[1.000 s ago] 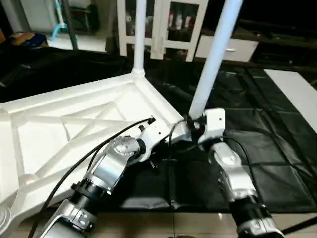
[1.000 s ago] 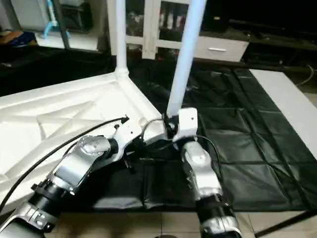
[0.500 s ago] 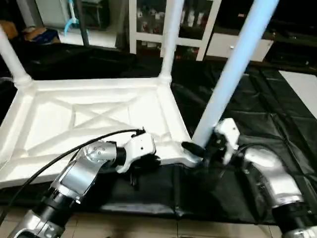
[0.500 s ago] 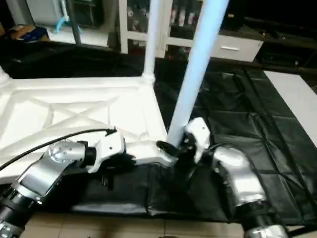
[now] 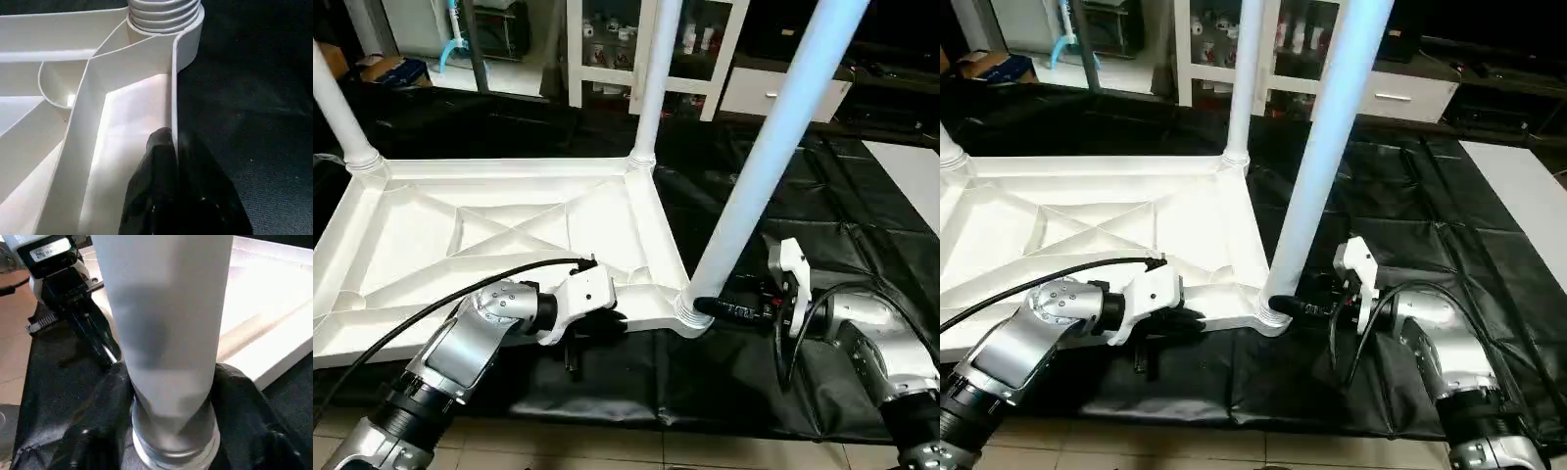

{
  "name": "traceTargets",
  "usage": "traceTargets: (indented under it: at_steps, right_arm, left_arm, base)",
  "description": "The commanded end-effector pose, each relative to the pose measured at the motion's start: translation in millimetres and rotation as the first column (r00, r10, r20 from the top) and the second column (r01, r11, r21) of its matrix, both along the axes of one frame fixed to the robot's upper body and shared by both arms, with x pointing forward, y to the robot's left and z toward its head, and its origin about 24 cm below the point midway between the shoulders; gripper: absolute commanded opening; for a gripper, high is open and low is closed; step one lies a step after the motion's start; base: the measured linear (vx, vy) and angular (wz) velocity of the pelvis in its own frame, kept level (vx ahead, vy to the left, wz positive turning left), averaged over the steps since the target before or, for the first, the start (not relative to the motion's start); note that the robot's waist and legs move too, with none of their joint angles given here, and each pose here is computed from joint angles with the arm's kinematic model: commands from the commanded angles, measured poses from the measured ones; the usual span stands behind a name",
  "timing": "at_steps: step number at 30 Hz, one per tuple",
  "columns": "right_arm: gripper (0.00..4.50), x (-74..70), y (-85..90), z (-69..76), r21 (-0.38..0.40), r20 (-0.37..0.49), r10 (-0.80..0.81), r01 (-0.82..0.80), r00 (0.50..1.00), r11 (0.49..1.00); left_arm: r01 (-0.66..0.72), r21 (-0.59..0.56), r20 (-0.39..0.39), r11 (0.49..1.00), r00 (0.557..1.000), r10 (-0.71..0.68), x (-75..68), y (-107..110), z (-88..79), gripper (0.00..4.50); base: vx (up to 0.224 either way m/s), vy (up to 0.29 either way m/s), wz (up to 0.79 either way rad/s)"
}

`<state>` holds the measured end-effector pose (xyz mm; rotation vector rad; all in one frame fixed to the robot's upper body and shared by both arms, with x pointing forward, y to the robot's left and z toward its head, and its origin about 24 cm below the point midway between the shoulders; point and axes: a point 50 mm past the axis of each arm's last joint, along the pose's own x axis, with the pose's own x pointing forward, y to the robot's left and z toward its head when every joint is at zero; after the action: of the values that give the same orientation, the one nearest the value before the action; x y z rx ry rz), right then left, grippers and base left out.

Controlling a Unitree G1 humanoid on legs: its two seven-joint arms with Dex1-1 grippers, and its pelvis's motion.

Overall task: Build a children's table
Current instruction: Rotate leg to tighten

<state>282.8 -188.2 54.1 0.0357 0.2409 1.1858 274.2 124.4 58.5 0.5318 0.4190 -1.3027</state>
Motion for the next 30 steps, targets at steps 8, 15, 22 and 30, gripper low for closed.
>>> traceTargets:
  at_steps: [8, 15, 22, 30]
  right_arm:
    - [1.92, 8.8, -3.7, -12.9, -0.068, 0.019, -0.177, 0.177, 0.984, 0.982]
    - [1.89, 27.2, -4.7, -49.8, -0.232, 0.097, -0.796, 0.791, 0.598, 0.566]
    - [1.89, 35.8, 49.7, -49.5, -0.137, 0.089, -0.888, 0.889, 0.450, 0.437]
    - [2.65, 35.4, 73.0, -19.0, 0.083, 0.094, -0.750, 0.746, 0.655, 0.661]
  left_arm:
    - [0.018, 0.010, -0.058, 1.000, 0.998, -0.018, -7.6, -8, -10.5, 0.00]
    - [-0.282, 0.011, 0.022, 0.959, 0.959, 0.282, 20.2, -34, -7.2, 0.00]
    - [-0.342, -0.021, 0.042, 0.940, 0.939, 0.342, 22.0, -60, -9.7, 0.00]
    - [-0.287, -0.007, 0.057, 0.958, 0.956, 0.287, 20.6, -49, -10.1, 0.00]
  base:
    - [0.000, 0.000, 0.00]
    - [0.000, 0.000, 0.00]
    - [0.000, 0.000, 0.00]
    - [0.000, 0.000, 0.00]
